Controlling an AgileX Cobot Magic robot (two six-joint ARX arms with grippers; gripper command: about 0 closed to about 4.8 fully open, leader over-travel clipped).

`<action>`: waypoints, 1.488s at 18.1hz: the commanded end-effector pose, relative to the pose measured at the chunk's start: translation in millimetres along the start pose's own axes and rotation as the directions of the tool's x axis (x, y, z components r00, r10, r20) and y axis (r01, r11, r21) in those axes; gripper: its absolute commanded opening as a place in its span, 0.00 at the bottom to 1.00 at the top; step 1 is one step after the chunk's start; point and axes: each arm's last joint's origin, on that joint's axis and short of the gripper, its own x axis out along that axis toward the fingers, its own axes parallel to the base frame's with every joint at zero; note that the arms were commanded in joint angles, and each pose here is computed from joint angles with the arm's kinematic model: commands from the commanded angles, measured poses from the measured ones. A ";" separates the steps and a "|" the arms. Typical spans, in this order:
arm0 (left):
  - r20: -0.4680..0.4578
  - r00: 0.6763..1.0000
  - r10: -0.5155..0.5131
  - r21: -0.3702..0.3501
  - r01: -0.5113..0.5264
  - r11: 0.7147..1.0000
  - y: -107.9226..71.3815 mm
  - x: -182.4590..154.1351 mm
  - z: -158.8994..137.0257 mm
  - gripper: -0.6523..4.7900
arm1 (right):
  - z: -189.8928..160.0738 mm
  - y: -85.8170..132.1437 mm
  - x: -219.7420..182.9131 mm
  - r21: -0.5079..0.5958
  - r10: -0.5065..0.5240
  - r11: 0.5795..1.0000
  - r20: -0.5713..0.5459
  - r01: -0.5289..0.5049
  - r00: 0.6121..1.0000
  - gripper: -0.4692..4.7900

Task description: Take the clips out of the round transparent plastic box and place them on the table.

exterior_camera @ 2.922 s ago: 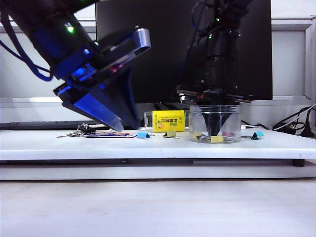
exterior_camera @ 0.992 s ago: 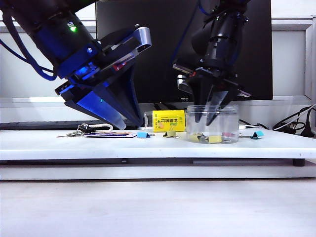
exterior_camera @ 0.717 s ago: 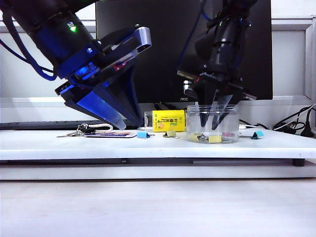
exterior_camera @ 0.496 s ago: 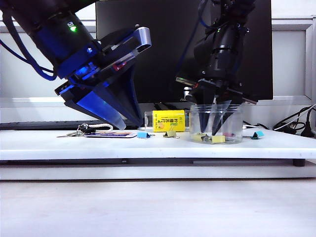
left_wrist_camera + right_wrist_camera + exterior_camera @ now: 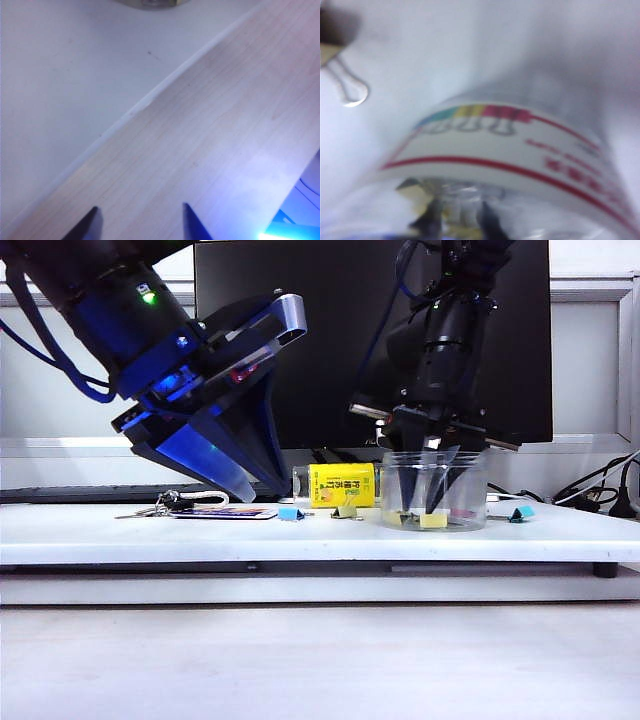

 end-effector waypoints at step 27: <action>0.014 1.000 -0.004 -0.003 0.004 1.000 -0.5 -1.3 1.6 0.51 | 6.0 -2.9 -11.2 0.133 0.065 0.988 0.099 -0.078 0.993 0.30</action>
